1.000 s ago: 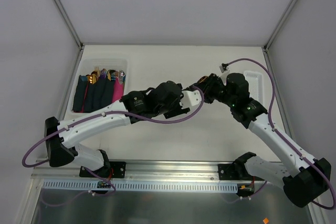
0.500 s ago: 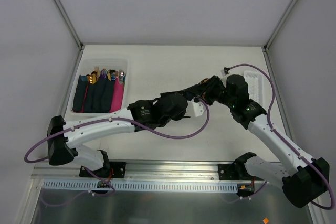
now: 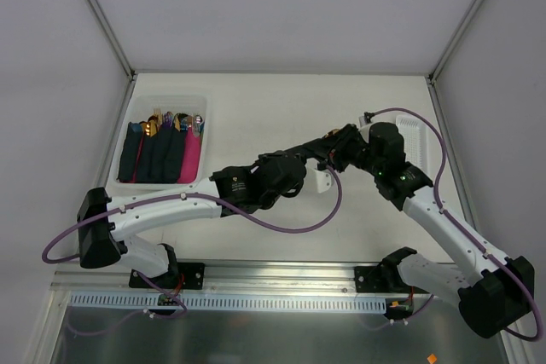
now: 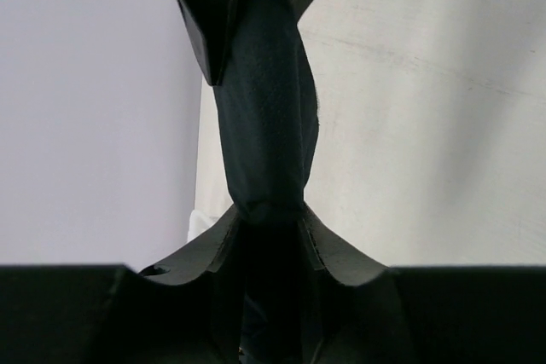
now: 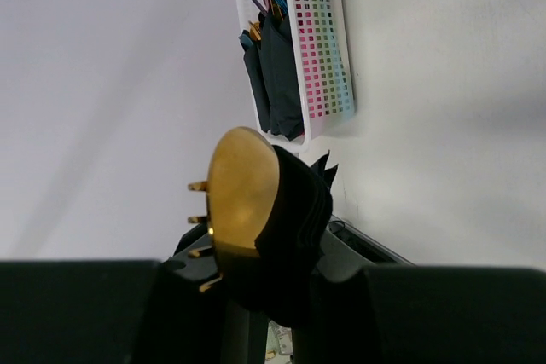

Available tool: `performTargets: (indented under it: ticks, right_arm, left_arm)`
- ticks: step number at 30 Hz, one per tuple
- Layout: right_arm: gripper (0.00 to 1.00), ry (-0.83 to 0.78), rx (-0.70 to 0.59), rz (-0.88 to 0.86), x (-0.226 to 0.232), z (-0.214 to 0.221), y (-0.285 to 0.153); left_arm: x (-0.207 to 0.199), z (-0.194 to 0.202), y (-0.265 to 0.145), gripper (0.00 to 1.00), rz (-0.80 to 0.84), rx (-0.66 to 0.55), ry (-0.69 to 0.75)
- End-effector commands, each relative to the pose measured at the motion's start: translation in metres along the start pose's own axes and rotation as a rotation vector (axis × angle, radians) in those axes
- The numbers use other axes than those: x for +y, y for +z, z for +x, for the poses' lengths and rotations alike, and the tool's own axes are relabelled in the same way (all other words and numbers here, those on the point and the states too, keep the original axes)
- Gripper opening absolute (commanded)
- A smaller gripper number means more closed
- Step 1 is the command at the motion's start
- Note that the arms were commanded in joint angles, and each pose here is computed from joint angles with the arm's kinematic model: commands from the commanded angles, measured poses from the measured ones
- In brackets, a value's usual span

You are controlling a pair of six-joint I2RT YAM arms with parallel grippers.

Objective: Place the utensils on the paper napkin and roll it up

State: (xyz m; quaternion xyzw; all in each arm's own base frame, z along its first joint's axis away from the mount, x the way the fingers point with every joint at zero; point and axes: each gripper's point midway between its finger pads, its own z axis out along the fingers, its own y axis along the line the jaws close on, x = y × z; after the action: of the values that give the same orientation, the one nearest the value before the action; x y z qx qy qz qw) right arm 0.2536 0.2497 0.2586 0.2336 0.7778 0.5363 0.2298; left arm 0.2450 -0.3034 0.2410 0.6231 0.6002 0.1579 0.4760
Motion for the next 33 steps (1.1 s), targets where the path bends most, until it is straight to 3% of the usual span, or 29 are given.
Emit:
performTargets:
  ticks: [1,7,8,9,10,11,15,19,24,33]
  right_arm:
    - [0.00,-0.010,0.044,-0.122,0.034,0.009,-0.015]
    - [0.02,-0.002,0.062,-0.115,0.032,0.008,-0.012]
    - [0.10,0.000,0.059,-0.114,0.031,0.007,-0.012]
    - [0.33,0.001,0.056,-0.116,0.032,0.006,-0.013]
    - [0.41,0.002,0.043,-0.122,0.033,0.002,-0.015]
    - [0.55,0.000,0.035,-0.127,0.034,0.001,-0.017]
    - [0.83,-0.012,-0.011,-0.161,0.043,-0.009,-0.030]
    - [0.88,-0.022,-0.055,-0.165,0.045,-0.014,-0.042]
    - [0.84,0.013,-0.076,-0.128,0.036,-0.010,-0.051]
    - [0.83,0.113,-0.109,-0.171,0.037,-0.013,-0.030]
  left_arm:
    - [0.011,0.000,0.002,0.20,-0.058,0.020,0.041]
    - [0.013,0.002,0.003,0.00,-0.071,0.027,0.057]
    - [0.013,0.002,0.003,0.00,-0.072,0.030,0.059]
    - [0.013,0.003,0.003,0.00,-0.073,0.034,0.061]
    - [0.015,0.003,0.003,0.00,-0.081,0.035,0.052]
    - [0.017,0.004,0.003,0.00,-0.086,0.035,0.038]
    - [0.036,0.008,0.005,0.00,-0.124,0.046,-0.030]
    - [0.061,0.010,0.003,0.00,-0.172,0.047,-0.089]
    - [0.075,0.010,0.003,0.00,-0.206,0.046,-0.114]
    - [0.082,0.002,0.002,0.00,-0.219,0.017,-0.160]
